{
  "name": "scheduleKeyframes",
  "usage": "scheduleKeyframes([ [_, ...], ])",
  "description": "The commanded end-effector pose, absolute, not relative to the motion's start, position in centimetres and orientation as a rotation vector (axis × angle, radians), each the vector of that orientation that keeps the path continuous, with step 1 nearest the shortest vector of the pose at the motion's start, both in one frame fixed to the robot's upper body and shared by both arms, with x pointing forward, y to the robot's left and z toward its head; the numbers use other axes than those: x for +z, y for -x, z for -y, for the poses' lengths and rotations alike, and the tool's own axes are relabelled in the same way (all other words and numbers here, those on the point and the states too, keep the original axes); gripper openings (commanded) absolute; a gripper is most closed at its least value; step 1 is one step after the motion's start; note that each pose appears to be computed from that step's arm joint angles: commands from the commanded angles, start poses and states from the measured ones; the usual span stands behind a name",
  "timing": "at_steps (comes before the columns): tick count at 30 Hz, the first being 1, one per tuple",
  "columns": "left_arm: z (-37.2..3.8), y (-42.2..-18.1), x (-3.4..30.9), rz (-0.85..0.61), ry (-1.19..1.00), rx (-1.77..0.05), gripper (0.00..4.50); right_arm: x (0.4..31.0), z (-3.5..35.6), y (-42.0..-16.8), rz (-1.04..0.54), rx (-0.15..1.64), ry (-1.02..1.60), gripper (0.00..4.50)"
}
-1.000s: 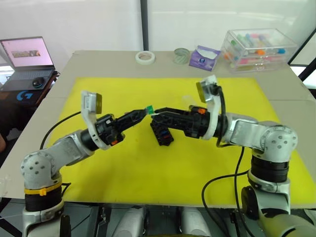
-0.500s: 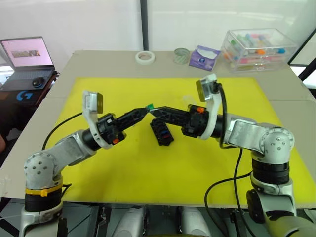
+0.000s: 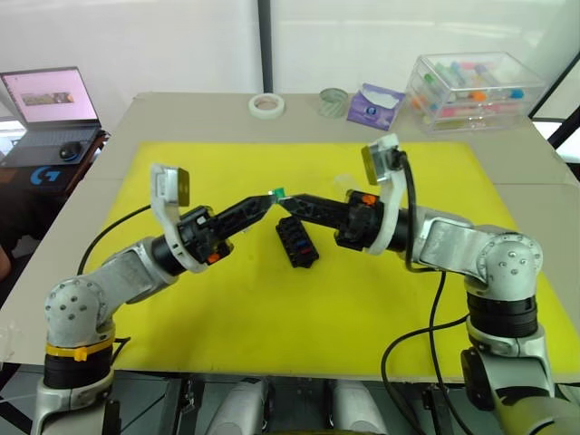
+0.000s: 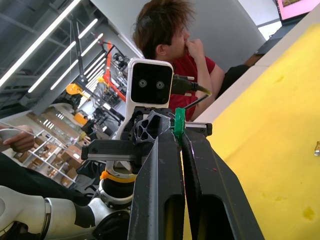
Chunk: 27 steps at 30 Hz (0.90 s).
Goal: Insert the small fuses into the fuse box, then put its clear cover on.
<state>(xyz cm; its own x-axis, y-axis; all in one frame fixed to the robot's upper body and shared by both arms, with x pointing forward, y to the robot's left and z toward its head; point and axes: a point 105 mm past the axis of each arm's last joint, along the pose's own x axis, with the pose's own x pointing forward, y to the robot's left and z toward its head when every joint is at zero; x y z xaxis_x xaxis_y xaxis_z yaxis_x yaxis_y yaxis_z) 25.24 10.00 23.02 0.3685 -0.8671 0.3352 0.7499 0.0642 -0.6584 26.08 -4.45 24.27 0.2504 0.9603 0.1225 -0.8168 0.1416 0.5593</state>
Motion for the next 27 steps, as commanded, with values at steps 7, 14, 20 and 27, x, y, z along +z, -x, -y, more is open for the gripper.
scheduleKeyframes([
  [7, -11.5, -24.4, 22.8, -0.228, 0.759, -1.246, 1.69, 25.4, 5.9, -26.4, -0.29, 1.356, -0.489, 0.0],
  [14, -12.4, -24.7, 22.2, -0.207, 0.39, -1.218, 4.12, 25.5, 7.0, -28.6, -0.281, 1.389, -0.115, 0.0],
  [20, -11.7, -24.6, 20.1, -0.053, -0.027, -1.225, 4.47, 23.7, 7.3, -30.8, -0.206, 1.473, 0.443, 0.0],
  [27, -11.7, -25.6, 19.0, 0.06, -0.169, -1.18, 4.47, 22.2, 7.3, -33.5, -0.142, 1.522, 0.847, 0.0],
])
